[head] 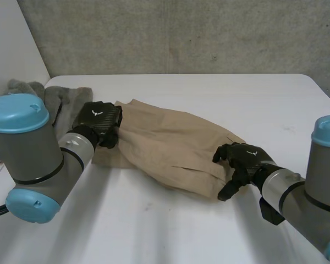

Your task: Fold the laundry.

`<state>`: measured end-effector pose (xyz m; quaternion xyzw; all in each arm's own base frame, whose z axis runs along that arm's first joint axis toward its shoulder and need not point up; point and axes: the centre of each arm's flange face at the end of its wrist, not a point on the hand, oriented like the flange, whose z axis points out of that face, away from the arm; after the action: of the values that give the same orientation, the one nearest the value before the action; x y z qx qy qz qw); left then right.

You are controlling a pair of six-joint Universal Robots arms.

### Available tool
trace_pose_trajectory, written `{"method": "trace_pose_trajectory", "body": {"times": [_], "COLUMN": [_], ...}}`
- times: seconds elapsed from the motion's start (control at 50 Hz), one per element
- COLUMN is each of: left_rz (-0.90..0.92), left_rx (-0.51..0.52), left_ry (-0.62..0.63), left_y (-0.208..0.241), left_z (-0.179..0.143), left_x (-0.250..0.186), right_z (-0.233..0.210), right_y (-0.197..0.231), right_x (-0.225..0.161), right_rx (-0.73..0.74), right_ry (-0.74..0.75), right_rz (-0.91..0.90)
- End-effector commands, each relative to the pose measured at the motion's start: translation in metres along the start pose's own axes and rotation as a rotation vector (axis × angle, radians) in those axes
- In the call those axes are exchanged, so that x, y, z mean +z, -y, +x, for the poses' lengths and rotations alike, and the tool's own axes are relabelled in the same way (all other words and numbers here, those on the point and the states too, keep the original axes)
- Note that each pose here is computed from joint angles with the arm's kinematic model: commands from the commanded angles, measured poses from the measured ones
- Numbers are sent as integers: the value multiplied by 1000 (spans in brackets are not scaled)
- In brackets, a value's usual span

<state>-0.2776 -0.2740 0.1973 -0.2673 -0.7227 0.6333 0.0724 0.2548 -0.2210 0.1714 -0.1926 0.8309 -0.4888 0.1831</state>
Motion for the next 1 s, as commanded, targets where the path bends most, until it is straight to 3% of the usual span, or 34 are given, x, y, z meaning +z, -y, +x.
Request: {"method": "trace_pose_trajectory", "body": {"times": [0.02,0.1,0.16,0.22,0.34,0.5,0.7,0.8,0.9,1.0], "left_rz": [-37,-52,-26,22,186,325,107,132,425,778], "left_rx": [-2,-13,-51,-92,-96,-89,-58,2,77,101], "left_ry": [-16,-28,-23,-19,6,32,1,15,146,278], "left_y": [-6,2,27,50,99,134,79,74,131,200], "left_z": [4,4,-4,-8,-19,-26,-15,-15,-32,-50], "left_x": [-5,-16,-36,-57,-92,-118,-38,7,42,40], "right_z": [8,13,9,0,-12,-17,-9,-1,9,7], "right_y": [-6,9,40,82,135,167,151,154,206,272], "right_x": [25,28,15,-18,-67,-83,-19,25,45,29], "right_rx": [-26,-89,-220,-396,-674,-714,-745,-751,-745,-711], "right_ry": [-35,-59,-62,-80,-136,-109,-83,-108,-292,-440], "right_rz": [26,64,158,286,355,339,217,240,493,865]}}
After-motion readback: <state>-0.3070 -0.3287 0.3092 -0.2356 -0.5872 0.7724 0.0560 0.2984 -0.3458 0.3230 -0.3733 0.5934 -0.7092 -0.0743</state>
